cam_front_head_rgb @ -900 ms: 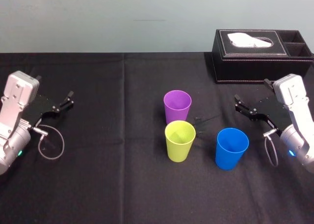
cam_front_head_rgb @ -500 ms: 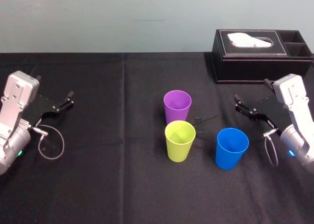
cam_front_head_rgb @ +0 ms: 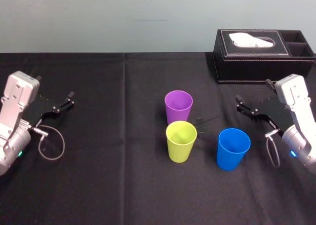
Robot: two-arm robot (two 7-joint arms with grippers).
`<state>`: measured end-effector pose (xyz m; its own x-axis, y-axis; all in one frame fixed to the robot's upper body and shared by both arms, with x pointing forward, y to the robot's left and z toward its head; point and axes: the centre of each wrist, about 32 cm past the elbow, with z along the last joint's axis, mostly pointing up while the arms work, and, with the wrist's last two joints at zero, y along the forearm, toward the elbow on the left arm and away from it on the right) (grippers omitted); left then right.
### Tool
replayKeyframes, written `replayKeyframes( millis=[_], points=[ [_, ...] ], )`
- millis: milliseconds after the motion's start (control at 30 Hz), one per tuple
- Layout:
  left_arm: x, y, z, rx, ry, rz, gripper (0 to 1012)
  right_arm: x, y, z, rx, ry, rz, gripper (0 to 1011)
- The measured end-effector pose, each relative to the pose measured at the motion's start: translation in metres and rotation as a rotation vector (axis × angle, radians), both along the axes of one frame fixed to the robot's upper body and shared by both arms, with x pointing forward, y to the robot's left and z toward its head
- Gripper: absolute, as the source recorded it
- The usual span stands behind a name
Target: Stack the three plastic cups sequentially using one hand.
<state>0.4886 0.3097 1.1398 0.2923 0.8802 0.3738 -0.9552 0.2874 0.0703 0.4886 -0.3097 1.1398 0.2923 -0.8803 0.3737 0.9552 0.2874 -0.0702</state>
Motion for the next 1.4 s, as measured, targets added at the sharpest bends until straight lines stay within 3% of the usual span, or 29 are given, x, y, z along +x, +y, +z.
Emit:
replayKeyframes(
  millis=[533,700,900,1133,1300,1400],
  points=[
    [0.0,0.0,0.0,0.0,0.0,0.0,1011,0.0,0.0,0.0,0.0,0.0,0.0,1003],
    [0.0,0.0,0.0,0.0,0.0,0.0,1011,-0.004,-0.002,0.002,0.02,-0.023,0.011,1003],
    [0.0,0.0,0.0,0.0,0.0,0.0,1011,-0.021,-0.008,0.005,0.039,-0.013,0.033,1003],
    [0.0,0.0,0.0,0.0,0.0,0.0,1011,-0.051,-0.024,0.007,0.055,0.044,0.049,1003],
    [0.0,0.0,0.0,0.0,0.0,0.0,1011,-0.08,-0.046,0.012,0.036,0.116,0.089,1003],
    [0.0,0.0,0.0,0.0,0.0,0.0,1011,-0.089,-0.052,0.013,0.013,0.14,0.126,1003]
  ],
)
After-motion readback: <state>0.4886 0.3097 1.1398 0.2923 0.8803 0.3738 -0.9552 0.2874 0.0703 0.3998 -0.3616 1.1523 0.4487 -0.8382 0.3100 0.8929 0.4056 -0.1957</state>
